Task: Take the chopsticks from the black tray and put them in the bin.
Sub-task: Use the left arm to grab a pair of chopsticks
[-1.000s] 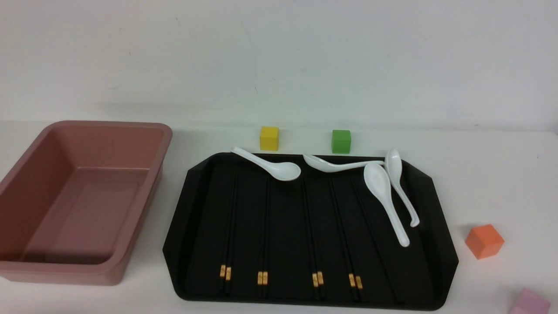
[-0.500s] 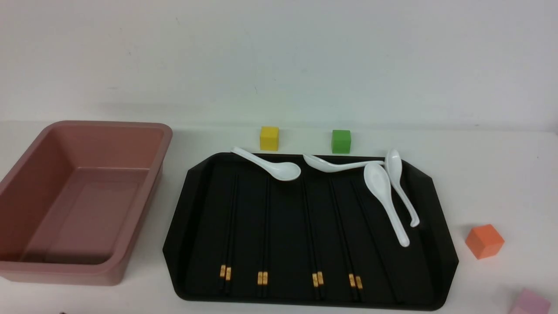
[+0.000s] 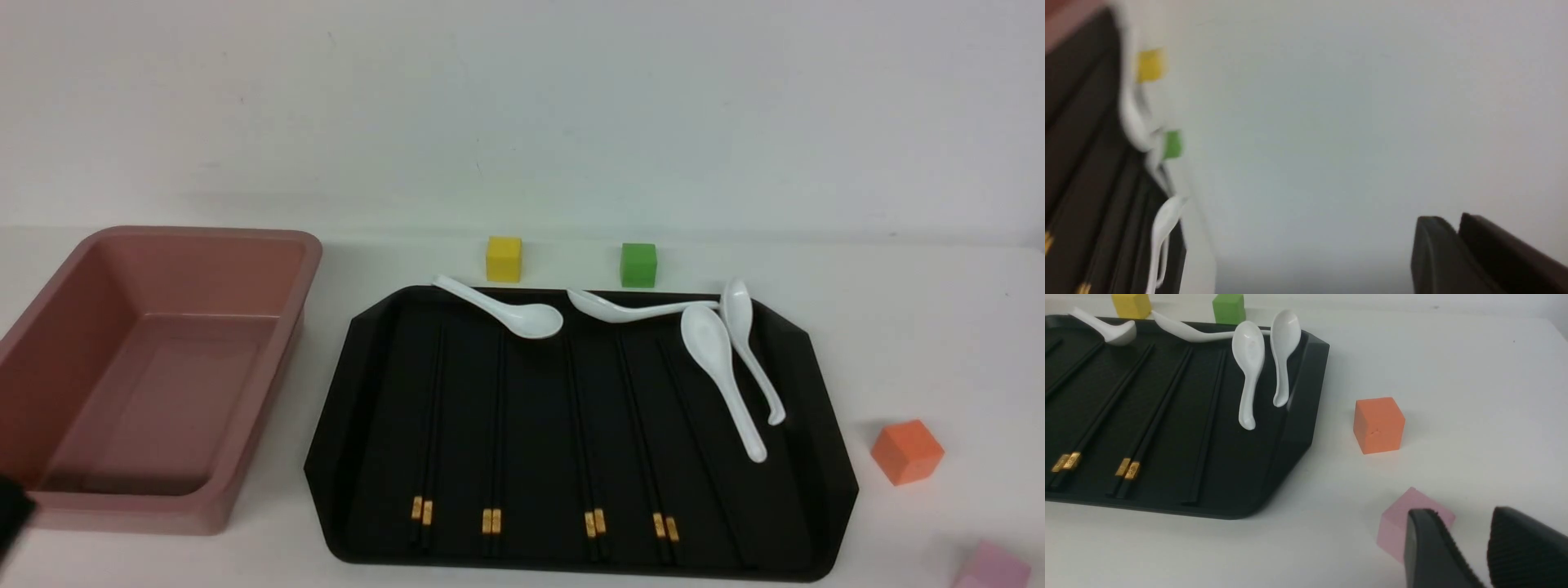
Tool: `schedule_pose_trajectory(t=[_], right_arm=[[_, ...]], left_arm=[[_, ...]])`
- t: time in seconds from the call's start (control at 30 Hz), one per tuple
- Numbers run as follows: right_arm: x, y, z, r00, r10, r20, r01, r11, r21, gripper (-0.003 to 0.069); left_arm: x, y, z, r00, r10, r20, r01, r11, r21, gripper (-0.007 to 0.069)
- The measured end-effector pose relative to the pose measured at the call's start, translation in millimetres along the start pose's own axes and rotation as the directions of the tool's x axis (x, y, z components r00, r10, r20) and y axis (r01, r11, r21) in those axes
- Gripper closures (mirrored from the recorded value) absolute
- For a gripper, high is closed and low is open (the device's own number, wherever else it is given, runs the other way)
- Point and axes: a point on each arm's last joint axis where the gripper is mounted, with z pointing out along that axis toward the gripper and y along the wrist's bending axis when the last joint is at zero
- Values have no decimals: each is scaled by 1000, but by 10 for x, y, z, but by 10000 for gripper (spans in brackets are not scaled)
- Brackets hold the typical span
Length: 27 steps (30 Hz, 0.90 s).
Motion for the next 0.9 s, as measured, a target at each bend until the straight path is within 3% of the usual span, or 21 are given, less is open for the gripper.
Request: schedule_pose_trajectory(t=[0.13,0.17,0.2,0.3,0.37,0.5,0.63,0.83,0.9], right_arm=[[0,0,0,1000,0,0,0,1000,0,419],[0,0,0,1000,0,0,0,1000,0,419],[0,0,0,1000,0,0,0,1000,0,419],[0,0,0,1000,0,0,0,1000,0,419],[0,0,0,1000,0,0,0,1000,0,419],[0,0,0,1000,0,0,0,1000,0,419],[0,0,0,1000,0,0,0,1000,0,419],[0,0,0,1000,0,0,0,1000,0,419],[0,0,0,1000,0,0,0,1000,0,419]], left_arm=[[-4,-222,239,976,177,-130,-193,973,-124,638],[8,-226,416,941,214,-263,-277,931,-235,638],[10,-215,461,929,214,-301,-298,917,-267,638],[-32,-45,820,807,122,-578,-468,730,-498,638],[-111,65,1035,731,31,-681,-561,595,-575,638],[-155,213,1438,612,-71,-788,-696,426,-579,638],[80,286,1763,538,-82,-839,-764,373,-526,638],[464,460,2177,491,-75,-868,-815,311,-488,634],[613,571,2376,453,-60,-890,-850,271,-451,599]])
